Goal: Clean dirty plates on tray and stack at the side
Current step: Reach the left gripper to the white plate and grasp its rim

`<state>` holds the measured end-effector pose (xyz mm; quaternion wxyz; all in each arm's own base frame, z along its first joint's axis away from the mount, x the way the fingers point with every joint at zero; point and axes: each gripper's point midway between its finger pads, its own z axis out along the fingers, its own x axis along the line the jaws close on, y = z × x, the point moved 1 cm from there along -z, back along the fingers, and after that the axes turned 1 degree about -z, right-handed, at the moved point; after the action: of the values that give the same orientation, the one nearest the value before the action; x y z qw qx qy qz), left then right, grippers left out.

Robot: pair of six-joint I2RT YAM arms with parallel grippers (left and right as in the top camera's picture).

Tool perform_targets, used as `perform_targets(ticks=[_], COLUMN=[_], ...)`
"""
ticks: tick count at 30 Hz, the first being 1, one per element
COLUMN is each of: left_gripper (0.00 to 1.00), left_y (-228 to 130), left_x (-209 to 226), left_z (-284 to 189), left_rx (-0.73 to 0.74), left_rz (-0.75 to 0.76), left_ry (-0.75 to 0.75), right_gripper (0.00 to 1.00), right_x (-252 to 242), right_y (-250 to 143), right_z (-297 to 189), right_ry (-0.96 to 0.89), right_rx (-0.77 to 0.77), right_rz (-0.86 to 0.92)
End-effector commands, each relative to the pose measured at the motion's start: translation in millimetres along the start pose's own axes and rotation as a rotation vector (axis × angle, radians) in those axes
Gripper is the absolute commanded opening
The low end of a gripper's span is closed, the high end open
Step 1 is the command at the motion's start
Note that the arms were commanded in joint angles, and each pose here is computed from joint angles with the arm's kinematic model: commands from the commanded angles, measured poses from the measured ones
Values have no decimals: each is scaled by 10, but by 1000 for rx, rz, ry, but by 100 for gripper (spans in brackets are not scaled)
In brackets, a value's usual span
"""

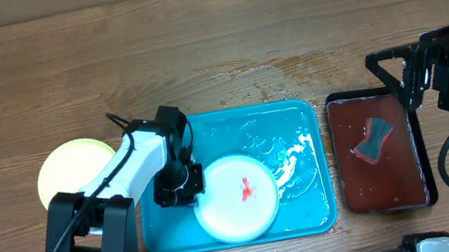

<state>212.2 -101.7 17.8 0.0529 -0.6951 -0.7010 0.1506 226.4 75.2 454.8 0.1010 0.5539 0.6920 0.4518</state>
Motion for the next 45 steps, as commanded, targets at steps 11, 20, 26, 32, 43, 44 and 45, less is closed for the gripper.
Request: perform_targets(ticks=[11, 20, 26, 32, 43, 44, 45], left_gripper=[48, 24, 5, 18, 27, 28, 28], left_y=[200, 204, 183, 182, 191, 195, 198], left_x=[142, 136, 77, 53, 35, 33, 33], left_z=[-9, -9, -6, -6, -5, -5, -5], left_rx=[-75, -76, -61, -58, -61, -63, -64], left_rz=[-149, -171, -173, -172, -173, -172, -172], left_ry=[38, 35, -1, -15, -23, -24, -24], right_gripper=[100, 100, 100, 100, 93, 100, 100], right_x=[-701, -1347, -1629, -1766, -1845, -1847, -1851], right_y=[-174, -915, -1601, -2062, -2536, -2532, -2528], right_z=[147, 836, 1299, 1630, 2026, 2028, 2030], right_ry=[-359, -529, -573, -547, -453, -453, -454], right_rx=[62, 319, 466, 522, 520, 518, 516], right_rz=[341, 590, 719, 748, 766, 766, 765])
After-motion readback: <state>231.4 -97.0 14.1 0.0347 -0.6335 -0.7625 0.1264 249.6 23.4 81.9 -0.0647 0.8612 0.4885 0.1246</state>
